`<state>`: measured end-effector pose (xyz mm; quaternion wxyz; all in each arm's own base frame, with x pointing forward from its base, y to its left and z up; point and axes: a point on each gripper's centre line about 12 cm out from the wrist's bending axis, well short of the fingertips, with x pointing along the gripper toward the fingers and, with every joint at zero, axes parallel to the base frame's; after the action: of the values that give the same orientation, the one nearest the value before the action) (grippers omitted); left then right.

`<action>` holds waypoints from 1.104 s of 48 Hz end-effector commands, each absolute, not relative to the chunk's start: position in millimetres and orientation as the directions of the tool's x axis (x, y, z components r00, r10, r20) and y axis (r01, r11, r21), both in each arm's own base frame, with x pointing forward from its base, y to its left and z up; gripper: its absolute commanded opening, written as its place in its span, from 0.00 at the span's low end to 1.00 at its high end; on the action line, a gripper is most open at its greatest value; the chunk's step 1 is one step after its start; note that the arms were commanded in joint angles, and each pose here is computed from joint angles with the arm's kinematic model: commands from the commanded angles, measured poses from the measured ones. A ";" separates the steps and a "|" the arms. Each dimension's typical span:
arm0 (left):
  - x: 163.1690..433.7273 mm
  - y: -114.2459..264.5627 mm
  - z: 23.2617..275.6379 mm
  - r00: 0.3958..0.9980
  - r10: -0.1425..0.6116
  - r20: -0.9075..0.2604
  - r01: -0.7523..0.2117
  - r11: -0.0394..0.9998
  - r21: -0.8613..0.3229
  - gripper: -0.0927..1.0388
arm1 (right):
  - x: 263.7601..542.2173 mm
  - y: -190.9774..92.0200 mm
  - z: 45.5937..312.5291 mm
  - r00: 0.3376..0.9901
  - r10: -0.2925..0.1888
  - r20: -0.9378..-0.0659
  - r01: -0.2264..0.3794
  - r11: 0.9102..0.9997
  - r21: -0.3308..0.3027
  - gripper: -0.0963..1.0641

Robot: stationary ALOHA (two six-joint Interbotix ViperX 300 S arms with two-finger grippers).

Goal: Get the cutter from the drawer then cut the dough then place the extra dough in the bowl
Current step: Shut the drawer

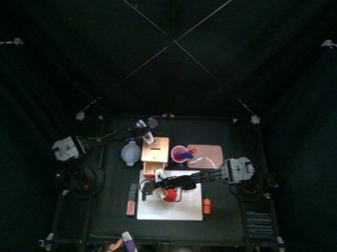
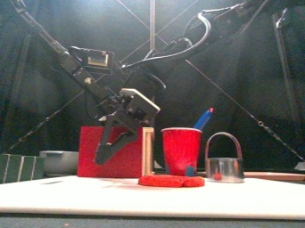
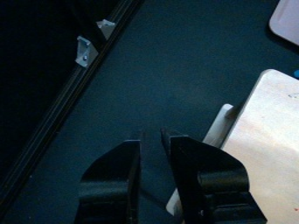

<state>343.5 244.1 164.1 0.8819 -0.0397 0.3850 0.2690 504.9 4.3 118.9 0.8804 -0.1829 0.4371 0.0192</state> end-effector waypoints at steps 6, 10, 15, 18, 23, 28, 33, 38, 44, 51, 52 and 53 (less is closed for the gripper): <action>345.5 243.6 166.5 0.566 0.444 -0.694 -0.509 0.851 0.129 0.66 | 503.7 -27.8 139.4 0.606 -0.213 -0.766 -0.151 0.915 -0.374 0.26; 343.8 242.4 163.8 0.561 0.440 -0.701 -0.511 0.850 0.125 0.66 | 501.5 -35.6 144.0 0.598 -0.234 -0.767 -0.140 0.911 -0.387 0.26; 342.4 241.1 161.4 0.559 0.436 -0.706 -0.515 0.849 0.117 0.66 | 501.1 -47.4 147.3 0.597 -0.250 -0.762 -0.125 0.910 -0.396 0.26; 342.2 240.1 159.7 0.557 0.432 -0.709 -0.516 0.849 0.113 0.66 | 500.9 -56.8 148.4 0.595 -0.262 -0.759 -0.110 0.910 -0.401 0.26; 341.5 239.7 158.7 0.555 0.431 -0.711 -0.517 0.849 0.112 0.66 | 502.0 -68.3 151.3 0.603 -0.276 -0.749 -0.093 0.908 -0.409 0.26; 341.4 240.4 159.9 0.556 0.433 -0.709 -0.517 0.848 0.113 0.66 | 503.9 -74.2 153.8 0.613 -0.280 -0.739 -0.080 0.908 -0.410 0.26; 341.8 240.6 160.4 0.557 0.434 -0.708 -0.519 0.847 0.111 0.66 | 505.5 -74.9 154.9 0.619 -0.279 -0.734 -0.080 0.908 -0.412 0.26; 342.4 241.0 161.4 0.559 0.435 -0.706 -0.521 0.846 0.108 0.66 | 506.2 -74.2 154.3 0.618 -0.278 -0.735 -0.078 0.909 -0.409 0.26; 343.0 240.3 162.1 0.562 0.433 -0.704 -0.525 0.845 0.101 0.66 | 506.6 -70.8 157.4 0.625 -0.272 -0.731 -0.076 0.912 -0.404 0.26; 343.0 242.3 167.7 0.574 0.442 -0.689 -0.532 0.841 0.097 0.66 | 510.8 -42.7 181.4 0.675 -0.232 -0.700 -0.090 0.916 -0.391 0.26; 343.4 242.5 169.0 0.577 0.444 -0.686 -0.531 0.842 0.098 0.66 | 511.0 -38.6 185.8 0.683 -0.226 -0.695 -0.092 0.917 -0.388 0.26; 343.5 243.3 171.0 0.581 0.447 -0.680 -0.532 0.841 0.098 0.66 | 510.8 -32.9 189.6 0.690 -0.217 -0.691 -0.097 0.918 -0.385 0.26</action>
<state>341.3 241.9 159.9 0.8811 -0.0643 0.3798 0.2745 504.0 -50.8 132.0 0.8678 -0.2005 0.4533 -0.0353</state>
